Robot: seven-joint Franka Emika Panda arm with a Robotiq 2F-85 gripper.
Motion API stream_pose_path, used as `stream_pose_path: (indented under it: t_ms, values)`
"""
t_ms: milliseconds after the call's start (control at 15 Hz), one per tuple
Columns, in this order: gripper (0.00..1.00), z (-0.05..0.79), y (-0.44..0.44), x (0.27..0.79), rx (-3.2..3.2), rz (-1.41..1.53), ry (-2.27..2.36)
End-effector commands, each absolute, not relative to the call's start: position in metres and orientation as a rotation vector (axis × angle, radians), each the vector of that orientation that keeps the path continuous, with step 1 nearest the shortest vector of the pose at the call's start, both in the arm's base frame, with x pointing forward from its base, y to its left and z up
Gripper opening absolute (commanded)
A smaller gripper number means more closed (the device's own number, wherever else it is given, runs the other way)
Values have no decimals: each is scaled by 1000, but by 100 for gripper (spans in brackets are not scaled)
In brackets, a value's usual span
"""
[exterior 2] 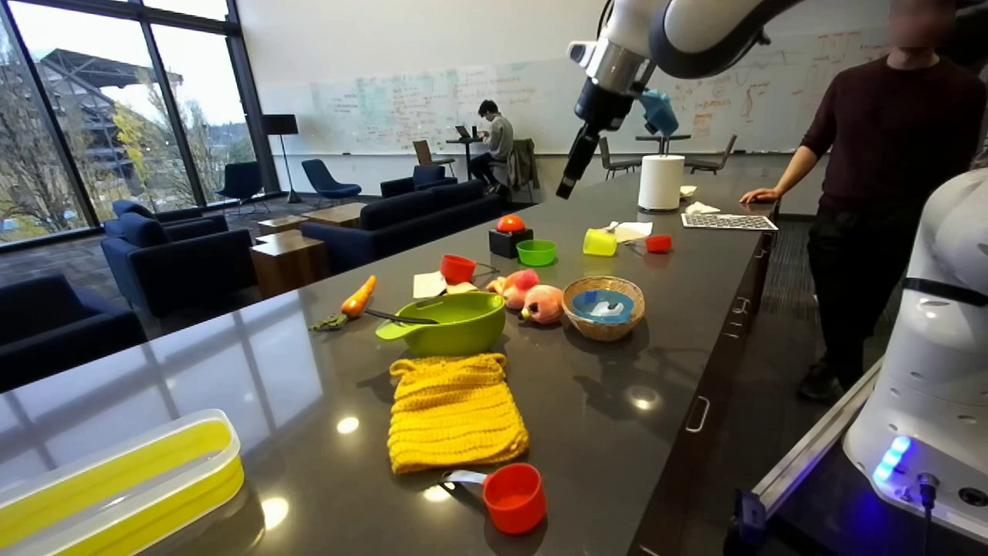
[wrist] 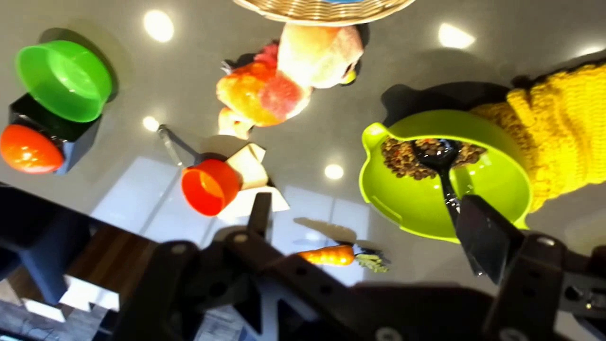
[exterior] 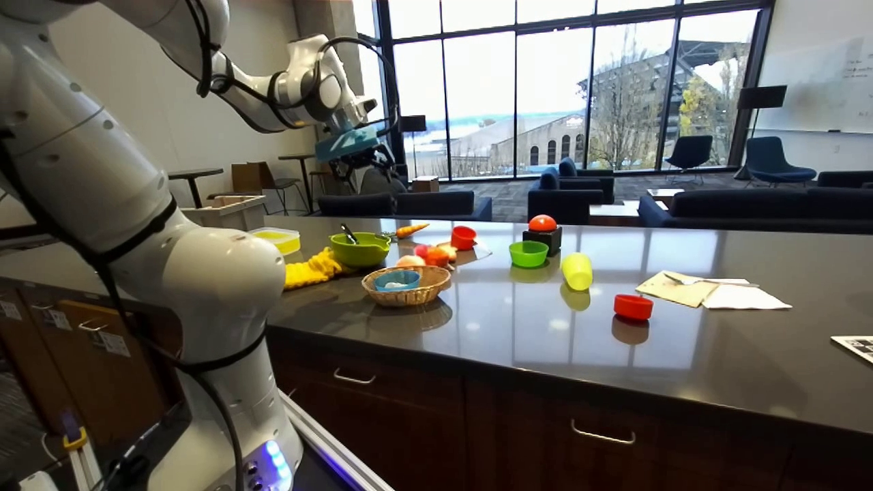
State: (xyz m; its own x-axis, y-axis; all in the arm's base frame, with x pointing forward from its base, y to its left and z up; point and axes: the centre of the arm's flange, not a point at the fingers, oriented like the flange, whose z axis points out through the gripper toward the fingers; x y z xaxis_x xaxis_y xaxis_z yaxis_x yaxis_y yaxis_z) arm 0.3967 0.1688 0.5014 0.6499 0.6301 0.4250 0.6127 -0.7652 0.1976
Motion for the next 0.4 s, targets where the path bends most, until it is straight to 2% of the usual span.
stream_pose_path:
  t_ms: [0, 333]
  values:
    - [100, 494, 171, 396, 2837, 730, 1085]
    - [100, 490, 172, 396, 2849, 716, 1098]
